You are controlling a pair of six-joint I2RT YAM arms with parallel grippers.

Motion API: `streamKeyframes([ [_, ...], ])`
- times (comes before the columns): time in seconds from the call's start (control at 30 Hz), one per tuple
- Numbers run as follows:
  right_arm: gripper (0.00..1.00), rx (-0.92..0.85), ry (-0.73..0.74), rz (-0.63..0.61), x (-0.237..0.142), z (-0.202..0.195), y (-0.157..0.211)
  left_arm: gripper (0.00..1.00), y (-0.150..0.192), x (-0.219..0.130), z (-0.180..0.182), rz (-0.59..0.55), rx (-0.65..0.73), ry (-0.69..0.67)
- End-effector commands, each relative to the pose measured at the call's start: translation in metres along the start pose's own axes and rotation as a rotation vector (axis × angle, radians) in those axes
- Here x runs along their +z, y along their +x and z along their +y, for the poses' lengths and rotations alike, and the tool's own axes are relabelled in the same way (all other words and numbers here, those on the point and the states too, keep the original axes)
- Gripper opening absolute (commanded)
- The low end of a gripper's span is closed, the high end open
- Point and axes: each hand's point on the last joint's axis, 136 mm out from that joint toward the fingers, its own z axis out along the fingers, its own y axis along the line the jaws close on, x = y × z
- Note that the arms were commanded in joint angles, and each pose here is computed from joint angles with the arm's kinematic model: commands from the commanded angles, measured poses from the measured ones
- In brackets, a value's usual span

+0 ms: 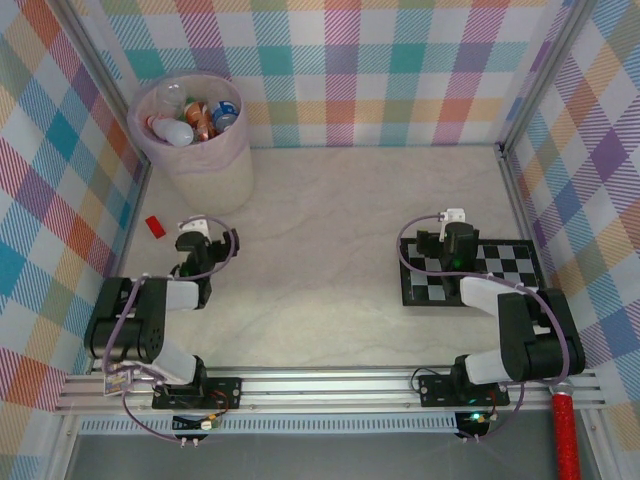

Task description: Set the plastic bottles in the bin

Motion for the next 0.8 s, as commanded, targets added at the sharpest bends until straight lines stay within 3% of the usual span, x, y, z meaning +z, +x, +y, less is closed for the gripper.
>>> streamKeyframes([
  [0.0,0.99,0.019,-0.049,-0.068,0.0,0.006,-0.014,1.0,-0.003,0.002,-0.009,-0.042,0.075,-0.005],
  [0.2,0.99,0.073,-0.109,-0.105,0.014,0.013,-0.015,1.0,-0.004,0.003,-0.009,-0.038,0.074,-0.009],
  [0.3,0.99,0.11,-0.219,-0.129,0.014,0.015,-0.004,1.0,-0.005,0.003,-0.009,-0.04,0.073,-0.009],
  [0.77,0.99,0.113,-0.219,-0.109,0.014,0.014,-0.003,1.0,-0.004,0.002,-0.009,-0.039,0.074,-0.008],
])
